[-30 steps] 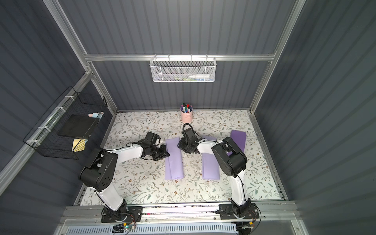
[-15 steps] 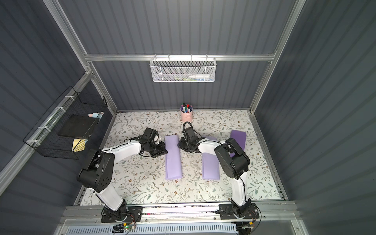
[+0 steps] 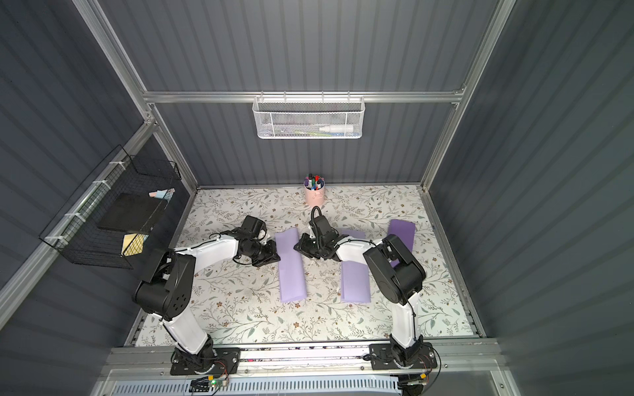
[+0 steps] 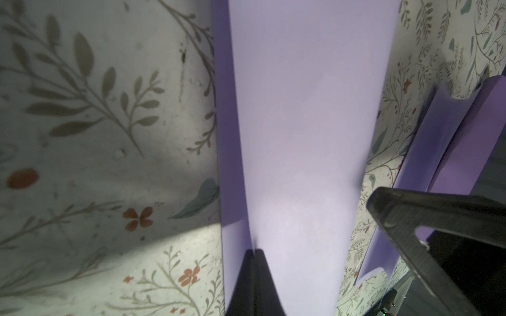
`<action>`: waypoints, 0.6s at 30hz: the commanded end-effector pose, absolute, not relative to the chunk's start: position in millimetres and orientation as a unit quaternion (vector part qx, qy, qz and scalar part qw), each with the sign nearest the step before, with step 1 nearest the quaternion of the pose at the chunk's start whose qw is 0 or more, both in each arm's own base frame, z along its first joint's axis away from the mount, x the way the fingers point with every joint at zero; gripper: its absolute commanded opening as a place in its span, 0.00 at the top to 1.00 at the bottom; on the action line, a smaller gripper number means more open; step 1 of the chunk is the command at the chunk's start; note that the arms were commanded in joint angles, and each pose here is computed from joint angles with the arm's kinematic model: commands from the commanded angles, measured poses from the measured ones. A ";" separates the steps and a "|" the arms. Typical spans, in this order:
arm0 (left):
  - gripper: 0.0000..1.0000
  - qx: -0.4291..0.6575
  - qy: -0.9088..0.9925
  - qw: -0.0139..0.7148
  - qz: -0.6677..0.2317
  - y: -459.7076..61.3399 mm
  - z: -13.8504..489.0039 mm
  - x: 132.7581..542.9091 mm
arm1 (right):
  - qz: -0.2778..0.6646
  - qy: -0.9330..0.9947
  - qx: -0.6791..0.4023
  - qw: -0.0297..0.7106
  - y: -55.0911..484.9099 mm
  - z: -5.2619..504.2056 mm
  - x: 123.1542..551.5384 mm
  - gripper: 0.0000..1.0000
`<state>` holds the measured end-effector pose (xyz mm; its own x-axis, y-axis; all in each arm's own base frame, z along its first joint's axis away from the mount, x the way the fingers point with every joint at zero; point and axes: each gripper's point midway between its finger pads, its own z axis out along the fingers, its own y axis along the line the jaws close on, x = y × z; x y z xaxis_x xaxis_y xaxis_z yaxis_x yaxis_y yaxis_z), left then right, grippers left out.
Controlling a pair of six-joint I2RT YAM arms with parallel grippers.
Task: Fold the rectangular paper in half along the long edge
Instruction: Fold the paper at the center of the board.
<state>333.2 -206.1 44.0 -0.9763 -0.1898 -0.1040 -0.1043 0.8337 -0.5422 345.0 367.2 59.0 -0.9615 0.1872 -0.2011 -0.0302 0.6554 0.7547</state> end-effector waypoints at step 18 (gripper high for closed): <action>1.00 -0.078 0.962 0.057 -0.255 -197.3 20.6 332.5 | 0.444 0.890 0.056 0.090 364.2 28.5 331.9 0.86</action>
